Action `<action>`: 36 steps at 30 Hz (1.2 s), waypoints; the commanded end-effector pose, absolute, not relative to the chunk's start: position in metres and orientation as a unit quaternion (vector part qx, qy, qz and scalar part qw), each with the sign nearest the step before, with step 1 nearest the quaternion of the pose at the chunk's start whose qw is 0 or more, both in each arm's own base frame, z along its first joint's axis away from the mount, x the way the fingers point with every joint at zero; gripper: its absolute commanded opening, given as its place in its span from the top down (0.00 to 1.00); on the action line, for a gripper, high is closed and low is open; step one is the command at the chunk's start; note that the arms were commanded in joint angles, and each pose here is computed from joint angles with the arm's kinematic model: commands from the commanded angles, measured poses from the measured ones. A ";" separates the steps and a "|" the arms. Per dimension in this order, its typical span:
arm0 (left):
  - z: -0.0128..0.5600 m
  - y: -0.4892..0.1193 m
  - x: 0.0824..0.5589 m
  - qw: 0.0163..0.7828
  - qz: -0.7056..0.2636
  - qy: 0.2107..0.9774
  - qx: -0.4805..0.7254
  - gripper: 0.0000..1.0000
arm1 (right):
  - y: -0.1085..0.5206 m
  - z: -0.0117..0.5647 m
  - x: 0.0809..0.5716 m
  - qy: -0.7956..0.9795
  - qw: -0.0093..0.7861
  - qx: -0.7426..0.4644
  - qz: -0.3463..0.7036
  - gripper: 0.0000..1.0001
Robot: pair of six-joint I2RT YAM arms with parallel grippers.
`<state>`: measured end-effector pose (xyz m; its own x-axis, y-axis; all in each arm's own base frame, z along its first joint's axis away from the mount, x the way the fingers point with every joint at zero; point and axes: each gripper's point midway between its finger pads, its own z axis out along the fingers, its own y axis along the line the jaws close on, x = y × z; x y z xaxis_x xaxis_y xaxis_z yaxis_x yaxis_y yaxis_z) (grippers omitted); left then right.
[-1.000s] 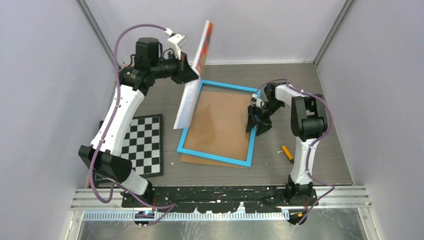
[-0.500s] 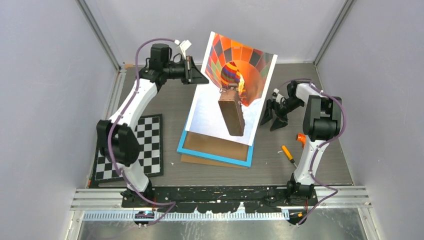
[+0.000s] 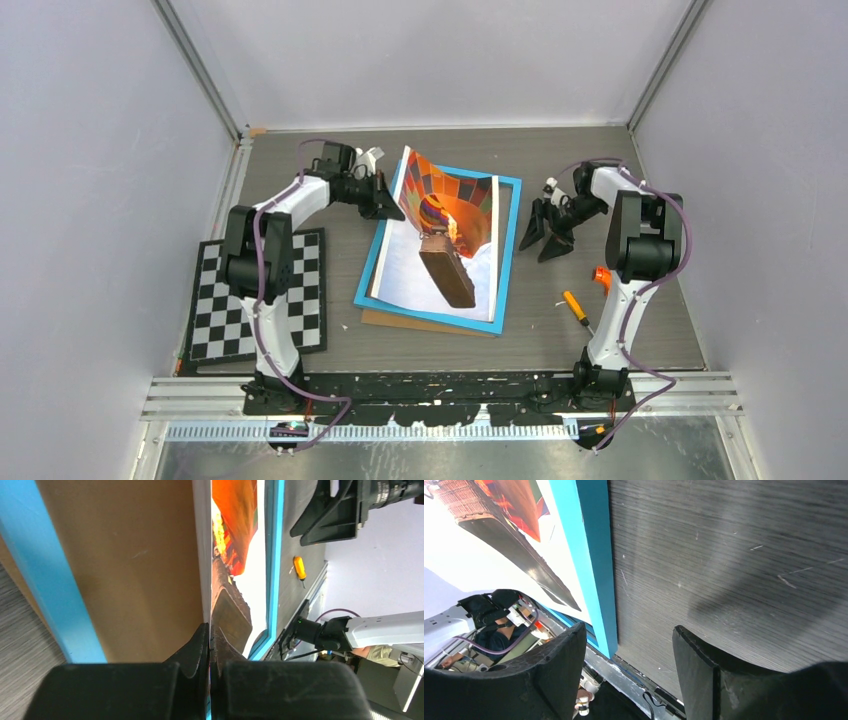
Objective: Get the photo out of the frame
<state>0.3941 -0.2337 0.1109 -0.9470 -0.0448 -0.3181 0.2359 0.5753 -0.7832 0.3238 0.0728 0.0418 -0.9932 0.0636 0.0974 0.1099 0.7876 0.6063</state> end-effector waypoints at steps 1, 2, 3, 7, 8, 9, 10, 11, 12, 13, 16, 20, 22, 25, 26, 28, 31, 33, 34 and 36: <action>0.103 -0.227 0.398 0.154 -0.429 0.886 0.084 1.00 | 0.082 0.056 0.327 -0.942 0.021 -0.038 -0.333 0.32; 0.098 -0.225 0.394 0.136 -0.427 0.890 0.082 1.00 | 0.083 0.055 0.327 -0.942 0.023 -0.036 -0.332 0.32; 0.095 -0.225 0.393 0.127 -0.424 0.893 0.085 0.99 | 0.085 0.054 0.327 -0.943 0.025 -0.033 -0.331 0.32; 0.104 -0.219 0.394 0.153 -0.416 0.891 0.099 0.70 | 0.090 0.052 0.327 -0.946 0.028 -0.022 -0.322 0.32; 0.110 -0.216 0.394 0.167 -0.413 0.889 0.102 0.63 | 0.090 0.051 0.327 -0.947 0.028 -0.021 -0.319 0.33; 0.117 -0.213 0.395 0.181 -0.410 0.888 0.105 0.58 | 0.091 0.051 0.328 -0.948 0.028 -0.020 -0.317 0.33; 0.125 -0.210 0.396 0.197 -0.403 0.887 0.110 0.54 | 0.091 0.051 0.329 -0.948 0.027 -0.019 -0.315 0.33; 0.131 -0.205 0.396 0.209 -0.391 0.889 0.113 0.52 | 0.091 0.051 0.330 -0.949 0.026 -0.017 -0.312 0.32; 0.135 -0.200 0.397 0.220 -0.380 0.891 0.115 0.49 | 0.091 0.051 0.331 -0.950 0.024 -0.016 -0.309 0.32; 0.139 -0.193 0.399 0.232 -0.367 0.894 0.112 0.45 | 0.091 0.051 0.333 -0.951 0.022 -0.014 -0.307 0.32; 0.139 -0.165 0.404 0.256 -0.325 0.907 0.082 0.31 | 0.092 0.052 0.338 -0.953 0.018 -0.010 -0.303 0.32; 0.120 -0.144 0.391 0.238 -0.287 0.924 0.083 0.22 | 0.098 0.050 0.342 -0.954 0.021 0.000 -0.300 0.31; 0.111 -0.143 0.378 0.217 -0.290 0.928 0.089 0.21 | 0.099 0.049 0.343 -0.954 0.024 0.003 -0.298 0.31; 0.100 -0.143 0.361 0.184 -0.295 0.933 0.095 0.21 | 0.111 0.046 0.340 -0.954 0.034 0.020 -0.296 0.31; 0.099 -0.145 0.354 0.174 -0.301 0.932 0.103 0.20 | 0.113 0.045 0.339 -0.954 0.036 0.024 -0.295 0.31; 0.094 -0.145 0.341 0.157 -0.296 0.933 0.127 0.19 | 0.116 0.042 0.337 -0.955 0.042 0.030 -0.291 0.31; 0.081 -0.143 0.315 0.116 -0.295 0.933 0.172 0.19 | 0.120 0.037 0.336 -0.956 0.049 0.040 -0.287 0.31; 0.080 -0.148 0.296 0.090 -0.317 0.925 0.189 0.19 | 0.121 0.035 0.335 -0.956 0.054 0.045 -0.284 0.31; 0.081 -0.151 0.288 0.082 -0.327 0.919 0.202 0.19 | 0.122 0.034 0.335 -0.956 0.056 0.046 -0.284 0.31; 0.085 -0.157 0.271 0.073 -0.342 0.908 0.232 0.20 | 0.124 0.035 0.336 -0.956 0.055 0.050 -0.284 0.31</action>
